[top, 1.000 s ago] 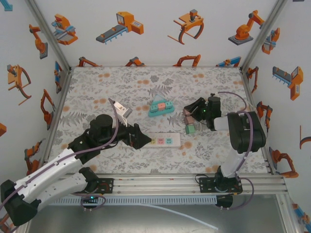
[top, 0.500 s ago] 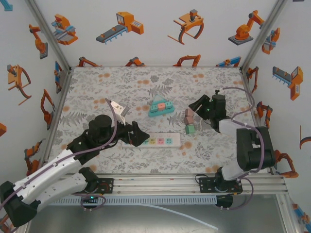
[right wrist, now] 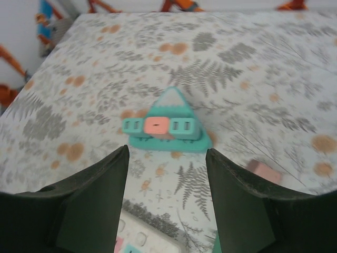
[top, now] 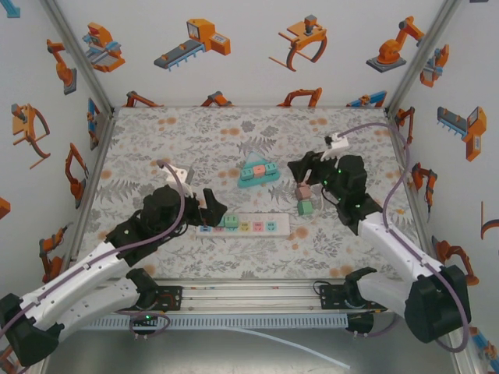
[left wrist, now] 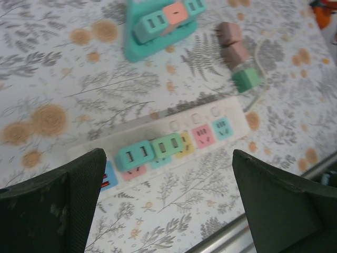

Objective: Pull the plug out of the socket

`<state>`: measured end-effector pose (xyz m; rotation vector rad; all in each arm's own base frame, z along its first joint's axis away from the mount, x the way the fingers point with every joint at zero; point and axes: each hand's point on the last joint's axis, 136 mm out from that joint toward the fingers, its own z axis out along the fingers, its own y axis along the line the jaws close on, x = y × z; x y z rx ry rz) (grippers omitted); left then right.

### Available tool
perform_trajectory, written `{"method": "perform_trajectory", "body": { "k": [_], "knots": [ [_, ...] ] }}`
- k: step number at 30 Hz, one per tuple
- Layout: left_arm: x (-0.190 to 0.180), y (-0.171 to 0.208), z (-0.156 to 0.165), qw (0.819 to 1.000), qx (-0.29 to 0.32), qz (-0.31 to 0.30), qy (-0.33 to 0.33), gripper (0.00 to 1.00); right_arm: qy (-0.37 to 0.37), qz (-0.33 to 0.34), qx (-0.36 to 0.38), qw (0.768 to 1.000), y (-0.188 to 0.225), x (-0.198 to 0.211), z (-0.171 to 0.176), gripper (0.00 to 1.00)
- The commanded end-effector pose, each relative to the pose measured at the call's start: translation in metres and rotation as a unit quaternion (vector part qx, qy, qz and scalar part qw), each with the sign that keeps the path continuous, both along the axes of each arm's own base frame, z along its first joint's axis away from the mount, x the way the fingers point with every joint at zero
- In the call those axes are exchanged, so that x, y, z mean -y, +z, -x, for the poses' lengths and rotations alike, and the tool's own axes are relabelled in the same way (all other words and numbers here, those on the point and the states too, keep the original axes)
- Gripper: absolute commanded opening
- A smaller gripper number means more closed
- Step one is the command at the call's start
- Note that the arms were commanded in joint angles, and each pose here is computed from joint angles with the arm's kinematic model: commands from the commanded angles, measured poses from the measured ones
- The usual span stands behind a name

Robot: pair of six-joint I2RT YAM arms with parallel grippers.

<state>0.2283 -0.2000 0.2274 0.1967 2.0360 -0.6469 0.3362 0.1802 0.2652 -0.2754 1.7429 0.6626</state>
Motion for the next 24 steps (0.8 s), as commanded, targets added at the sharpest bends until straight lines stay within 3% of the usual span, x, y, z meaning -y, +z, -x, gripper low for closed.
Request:
{"method": "perform_trajectory", "body": {
  "k": [1,4,7,12,18,24],
  "knots": [
    [-0.031,-0.013,-0.011,0.995,-0.025,-0.035,0.093,0.97,0.094,0.089,0.105,0.986,0.016,-0.040,0.030,0.57],
    [-0.045,-0.025,-0.015,0.988,-0.048,-0.046,0.140,0.97,0.186,0.133,0.156,0.961,0.014,-0.078,0.059,0.57],
    [-0.062,-0.039,-0.017,0.979,-0.077,-0.057,0.183,0.97,0.287,0.186,0.210,0.916,-0.004,-0.115,0.093,0.57],
    [-0.079,-0.063,-0.016,0.966,-0.124,-0.061,0.218,0.97,0.384,0.242,0.255,0.854,-0.042,-0.155,0.128,0.58],
    [-0.088,-0.085,-0.015,0.957,-0.154,-0.060,0.238,0.97,0.446,0.268,0.222,0.825,-0.083,-0.186,0.137,0.59],
    [-0.088,-0.100,-0.015,0.953,-0.171,-0.069,0.240,0.97,0.463,0.267,0.198,0.822,-0.116,-0.204,0.133,0.59]
  ]
}}
